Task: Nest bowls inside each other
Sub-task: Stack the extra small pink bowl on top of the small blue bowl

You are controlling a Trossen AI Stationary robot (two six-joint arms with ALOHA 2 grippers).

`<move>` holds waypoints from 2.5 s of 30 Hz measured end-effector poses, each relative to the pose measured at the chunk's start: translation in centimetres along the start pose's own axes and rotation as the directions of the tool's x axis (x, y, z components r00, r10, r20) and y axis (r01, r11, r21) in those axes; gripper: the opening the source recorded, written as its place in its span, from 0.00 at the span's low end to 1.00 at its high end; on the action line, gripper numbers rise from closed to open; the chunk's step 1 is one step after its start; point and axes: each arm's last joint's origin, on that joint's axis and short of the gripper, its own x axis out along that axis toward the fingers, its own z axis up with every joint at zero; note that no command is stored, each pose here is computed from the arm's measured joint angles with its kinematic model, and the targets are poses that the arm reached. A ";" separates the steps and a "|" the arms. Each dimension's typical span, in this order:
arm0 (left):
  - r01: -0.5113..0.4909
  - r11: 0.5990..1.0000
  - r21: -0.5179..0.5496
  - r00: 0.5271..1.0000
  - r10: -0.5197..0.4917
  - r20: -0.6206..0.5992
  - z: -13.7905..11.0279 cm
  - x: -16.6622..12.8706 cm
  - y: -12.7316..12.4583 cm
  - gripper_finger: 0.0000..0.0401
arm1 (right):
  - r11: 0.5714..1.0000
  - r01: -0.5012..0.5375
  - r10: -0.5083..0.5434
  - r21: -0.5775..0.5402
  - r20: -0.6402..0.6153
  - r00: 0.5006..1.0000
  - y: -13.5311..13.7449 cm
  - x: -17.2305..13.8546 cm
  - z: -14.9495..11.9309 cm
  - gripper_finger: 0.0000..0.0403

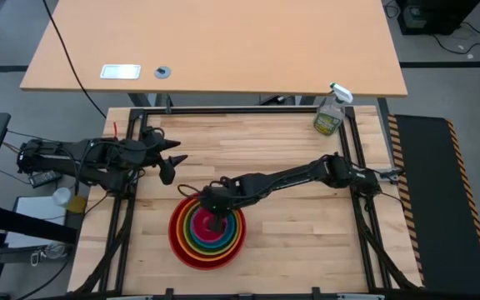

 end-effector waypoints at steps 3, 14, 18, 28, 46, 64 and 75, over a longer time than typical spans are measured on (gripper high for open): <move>0.000 1.000 -0.003 1.000 0.000 -0.001 0.0 0.0 0.0 0.64 | 0.999 -0.044 0.044 0.004 -0.035 0.998 -0.2 0.3 -0.1 0.09; 0.012 1.000 -0.017 1.000 -0.012 -0.010 -0.1 0.0 0.0 0.64 | 0.999 -0.048 0.049 0.016 -0.045 0.998 -1.0 -0.1 0.2 0.19; 0.009 1.000 -0.012 1.000 -0.009 -0.015 -0.1 0.0 0.0 0.64 | 0.998 -0.049 0.051 0.025 -0.066 0.996 -1.5 -0.3 0.3 0.26; -0.004 0.999 0.043 0.999 0.006 -0.048 -0.5 0.0 0.2 0.64 | 0.995 -0.090 0.095 0.053 -0.099 0.991 -3.8 -3.4 1.3 0.34; -0.012 0.999 0.031 1.000 0.013 -0.023 -0.3 0.0 0.1 0.64 | 0.870 -0.170 0.166 -0.464 -0.051 0.985 -2.0 -3.5 1.3 0.33; 0.002 0.999 -0.043 1.000 -0.002 0.013 0.1 0.0 0.0 0.64 | 0.913 -0.119 0.089 -0.389 -0.093 0.992 -2.4 -1.1 0.6 0.33; 0.091 0.994 -0.061 0.996 -0.089 0.032 0.3 -0.9 0.0 0.64 | 0.989 0.029 -0.027 -0.148 0.013 1.000 -3.9 -8.5 1.9 0.32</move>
